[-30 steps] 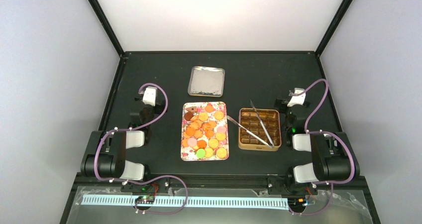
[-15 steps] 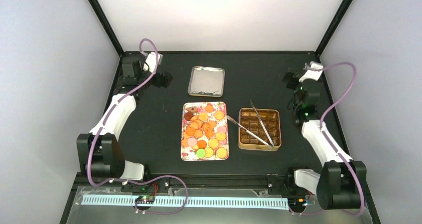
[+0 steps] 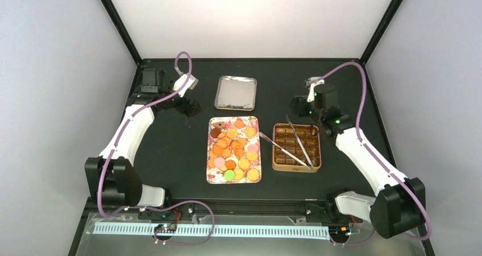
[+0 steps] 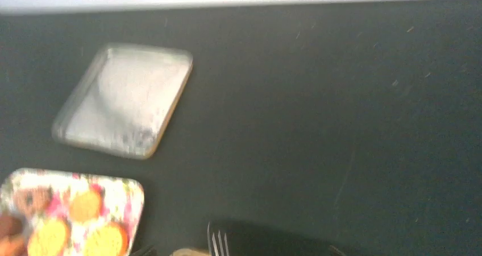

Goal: Pack the cookies
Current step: Pick up the clamp from the packing box.

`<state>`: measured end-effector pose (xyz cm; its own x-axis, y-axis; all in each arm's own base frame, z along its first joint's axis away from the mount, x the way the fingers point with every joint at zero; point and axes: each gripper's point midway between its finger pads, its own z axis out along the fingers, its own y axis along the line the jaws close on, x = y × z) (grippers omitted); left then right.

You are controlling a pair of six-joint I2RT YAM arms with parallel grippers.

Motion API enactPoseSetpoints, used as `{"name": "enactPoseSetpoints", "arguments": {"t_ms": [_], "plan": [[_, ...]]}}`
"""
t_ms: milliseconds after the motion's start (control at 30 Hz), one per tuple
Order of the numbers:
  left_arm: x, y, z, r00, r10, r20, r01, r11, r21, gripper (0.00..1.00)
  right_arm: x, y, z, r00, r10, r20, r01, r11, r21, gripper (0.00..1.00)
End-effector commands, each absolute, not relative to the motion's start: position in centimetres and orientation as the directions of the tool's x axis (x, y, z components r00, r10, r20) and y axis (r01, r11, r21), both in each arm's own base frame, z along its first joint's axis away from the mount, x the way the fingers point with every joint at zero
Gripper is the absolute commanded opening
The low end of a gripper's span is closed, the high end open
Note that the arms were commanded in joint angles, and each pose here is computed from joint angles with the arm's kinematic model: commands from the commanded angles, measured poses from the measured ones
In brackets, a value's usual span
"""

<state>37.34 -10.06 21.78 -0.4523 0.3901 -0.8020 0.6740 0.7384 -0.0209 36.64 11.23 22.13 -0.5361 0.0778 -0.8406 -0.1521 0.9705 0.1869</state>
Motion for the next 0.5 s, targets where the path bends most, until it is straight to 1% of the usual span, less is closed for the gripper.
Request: {"name": "enactPoseSetpoints", "arguments": {"t_ms": [0, 133, 267, 367, 467], "plan": [[34.4, -10.8, 20.7, -0.447, 0.499, -0.742, 0.76, 0.649, -0.021, 0.99, 33.6, 12.1, 16.3, -0.693, -0.008, -0.721, -0.139, 0.983, 0.122, 0.76], [32.6, -11.9, 19.8, -0.467, 0.523, -0.713, 0.784, 0.617, -0.061, 0.99, 32.7, 12.4, 13.2, -0.753, -0.022, -0.657, -0.12, 0.987, 0.104, 0.67], [30.5, -14.2, 19.4, -0.403, 0.594, -0.696, 0.841, 0.541, -0.026, 0.99, 32.1, 13.1, 12.3, -0.76, -0.047, -0.648, -0.136, 0.987, 0.088, 0.62], [29.2, -15.7, 19.2, -0.362, 0.642, -0.676, 0.874, 0.485, -0.007, 0.99, 31.8, 13.0, 11.6, -0.766, -0.049, -0.641, -0.131, 0.988, 0.08, 0.56], [28.9, -16.8, 19.7, -0.338, 0.656, -0.675, 0.891, 0.453, -0.006, 0.99, 31.7, 13.0, 11.0, -0.772, -0.056, -0.633, -0.132, 0.989, 0.074, 0.48]]}}
